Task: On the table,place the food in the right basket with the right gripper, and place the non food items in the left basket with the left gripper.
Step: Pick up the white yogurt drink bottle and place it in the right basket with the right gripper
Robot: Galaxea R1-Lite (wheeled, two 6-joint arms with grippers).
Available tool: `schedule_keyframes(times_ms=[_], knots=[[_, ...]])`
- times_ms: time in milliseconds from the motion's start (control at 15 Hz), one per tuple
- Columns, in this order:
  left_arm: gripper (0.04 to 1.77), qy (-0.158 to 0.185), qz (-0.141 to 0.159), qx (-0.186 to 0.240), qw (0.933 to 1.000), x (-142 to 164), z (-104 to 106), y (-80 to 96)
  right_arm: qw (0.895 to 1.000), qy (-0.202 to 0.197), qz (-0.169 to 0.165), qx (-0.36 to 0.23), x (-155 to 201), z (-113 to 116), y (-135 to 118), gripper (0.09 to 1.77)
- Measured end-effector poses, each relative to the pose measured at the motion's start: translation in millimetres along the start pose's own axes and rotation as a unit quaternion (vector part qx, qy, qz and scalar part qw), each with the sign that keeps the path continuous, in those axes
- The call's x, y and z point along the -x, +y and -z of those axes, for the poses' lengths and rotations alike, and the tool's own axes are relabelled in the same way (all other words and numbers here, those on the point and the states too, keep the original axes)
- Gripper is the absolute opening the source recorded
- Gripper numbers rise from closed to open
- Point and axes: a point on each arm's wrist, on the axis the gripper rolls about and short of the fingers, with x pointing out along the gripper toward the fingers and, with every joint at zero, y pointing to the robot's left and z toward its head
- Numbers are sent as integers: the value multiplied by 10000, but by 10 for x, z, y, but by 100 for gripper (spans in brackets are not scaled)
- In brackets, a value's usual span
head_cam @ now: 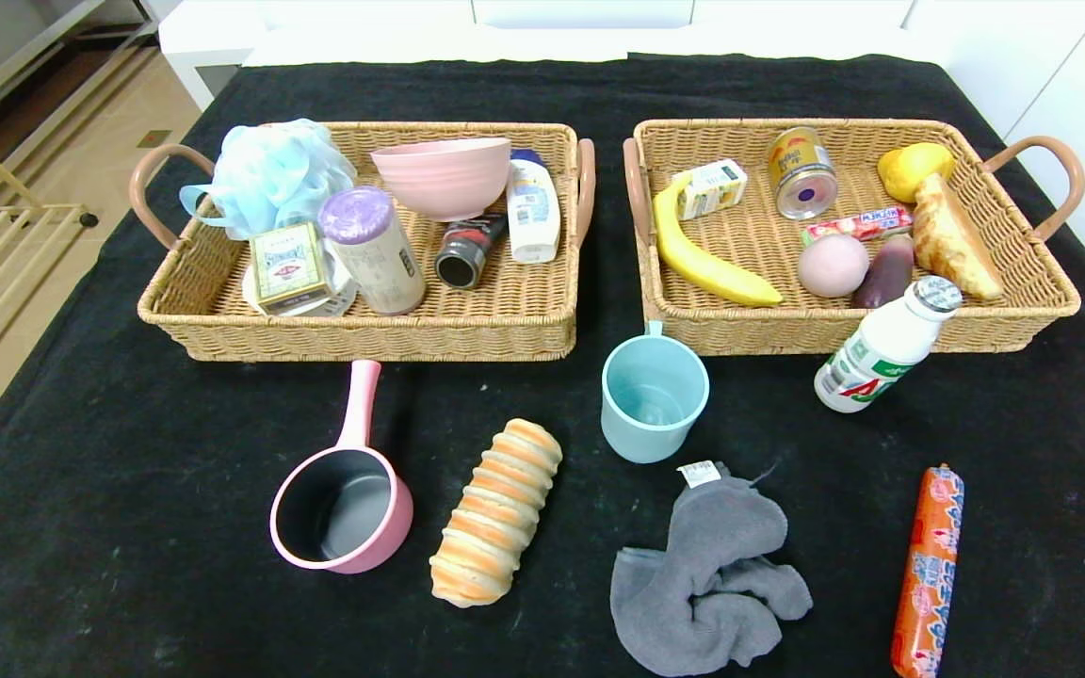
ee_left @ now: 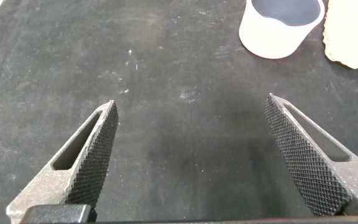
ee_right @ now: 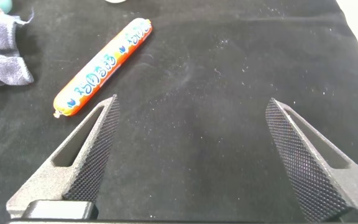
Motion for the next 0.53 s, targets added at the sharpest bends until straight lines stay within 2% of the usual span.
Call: schedule_keyframes(times_ms=[400, 533], knots=[[172, -210, 36, 102, 9997, 3, -50, -2, 9998, 163, 20, -89, -6, 19, -2, 171], [172, -493, 316, 436, 9973, 54, -253, -17, 9995, 155, -27, -283, -2, -141, 4, 171]])
